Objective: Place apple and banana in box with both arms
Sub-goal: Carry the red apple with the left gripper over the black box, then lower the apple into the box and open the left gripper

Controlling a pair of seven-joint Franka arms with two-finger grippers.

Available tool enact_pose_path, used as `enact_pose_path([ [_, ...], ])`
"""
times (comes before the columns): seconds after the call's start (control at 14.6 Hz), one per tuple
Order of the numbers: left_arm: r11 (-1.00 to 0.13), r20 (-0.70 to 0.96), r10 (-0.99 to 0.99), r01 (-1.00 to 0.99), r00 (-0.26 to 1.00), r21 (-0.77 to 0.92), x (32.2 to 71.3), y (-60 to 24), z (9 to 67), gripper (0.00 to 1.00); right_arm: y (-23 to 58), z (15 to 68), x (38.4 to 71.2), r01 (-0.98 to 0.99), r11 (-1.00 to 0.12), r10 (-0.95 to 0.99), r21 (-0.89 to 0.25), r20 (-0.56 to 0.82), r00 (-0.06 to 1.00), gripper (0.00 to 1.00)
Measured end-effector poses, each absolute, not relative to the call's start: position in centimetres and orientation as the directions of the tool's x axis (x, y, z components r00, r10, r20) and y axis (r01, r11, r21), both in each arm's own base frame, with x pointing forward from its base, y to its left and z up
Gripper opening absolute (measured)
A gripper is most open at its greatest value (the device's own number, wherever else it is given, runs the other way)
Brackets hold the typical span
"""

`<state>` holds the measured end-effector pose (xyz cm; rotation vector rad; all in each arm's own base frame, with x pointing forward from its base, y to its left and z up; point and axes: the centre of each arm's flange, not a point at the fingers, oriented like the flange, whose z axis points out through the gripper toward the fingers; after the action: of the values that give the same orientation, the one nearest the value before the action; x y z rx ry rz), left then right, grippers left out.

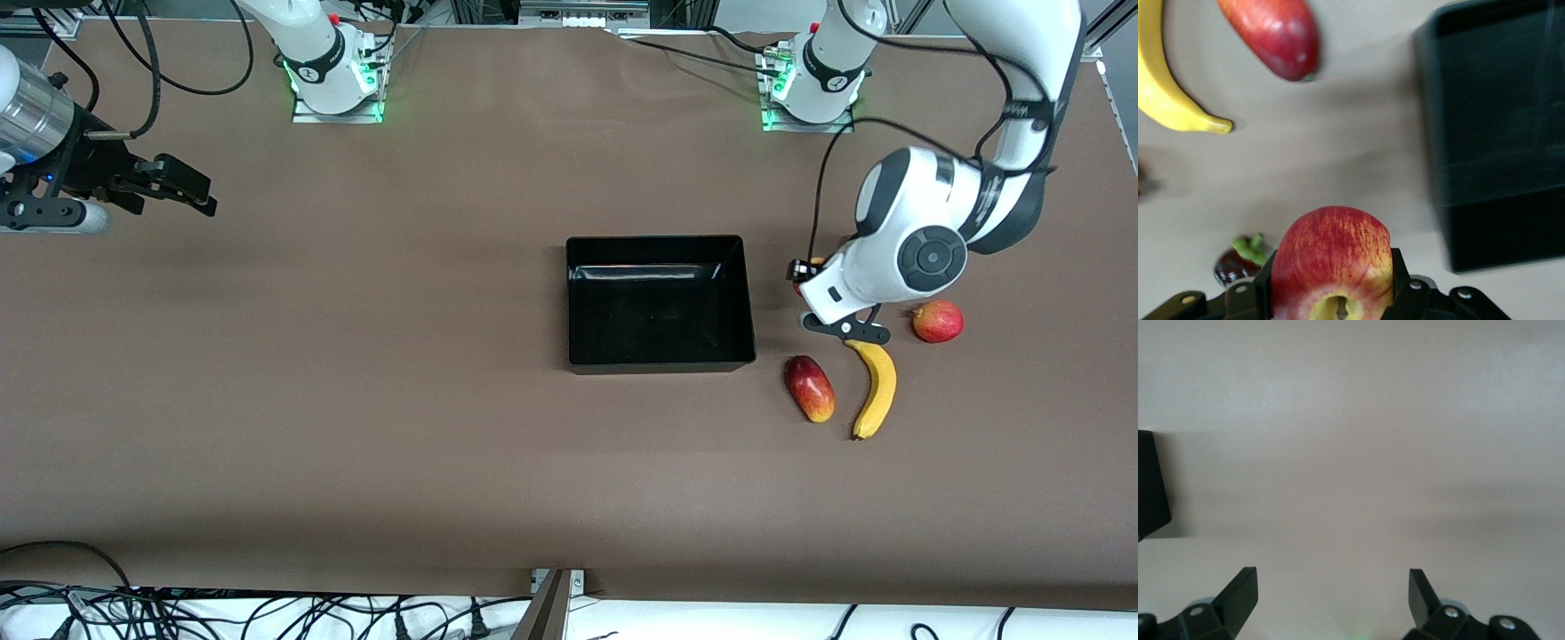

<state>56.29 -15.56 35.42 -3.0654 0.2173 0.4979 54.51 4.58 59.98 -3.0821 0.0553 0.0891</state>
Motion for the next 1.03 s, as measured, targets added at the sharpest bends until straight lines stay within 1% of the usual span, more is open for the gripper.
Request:
enact_pose_path([
  [0.14, -0.995, -0.312, -0.080, -0.092, 0.947, -0.024, 55.2, -20.8, 36.5, 0.65, 4.3, 59.9, 54.5, -0.019, -0.998, -0.017, -0.058, -0.050, 0.999, 1.00],
  [0.34, -0.999, -0.302, -0.043, -0.049, 0.952, -0.013, 53.9, -25.9, 32.9, 0.65, 4.6, 60.1, 54.6, 0.003, -0.999, 0.005, -0.042, -0.034, 0.999, 1.00],
  [0.48, -0.999, -0.292, -0.037, -0.035, 0.956, 0.013, 53.9, -26.6, 28.9, 0.65, 4.8, 60.1, 54.6, 0.011, -1.000, 0.012, -0.024, -0.030, 0.999, 1.00],
  [0.68, -0.998, -0.298, -0.051, -0.041, 0.953, 0.038, 52.8, -27.8, 24.2, 0.65, 4.8, 60.3, 54.8, 0.011, -1.000, 0.012, -0.021, -0.021, 1.000, 1.00],
  [1.03, -0.997, -0.314, -0.074, -0.062, 0.947, 0.046, 50.7, -29.2, 20.3, 0.65, 4.7, 61.0, 54.8, 0.011, -1.000, 0.012, -0.020, -0.023, 1.000, 1.00],
])
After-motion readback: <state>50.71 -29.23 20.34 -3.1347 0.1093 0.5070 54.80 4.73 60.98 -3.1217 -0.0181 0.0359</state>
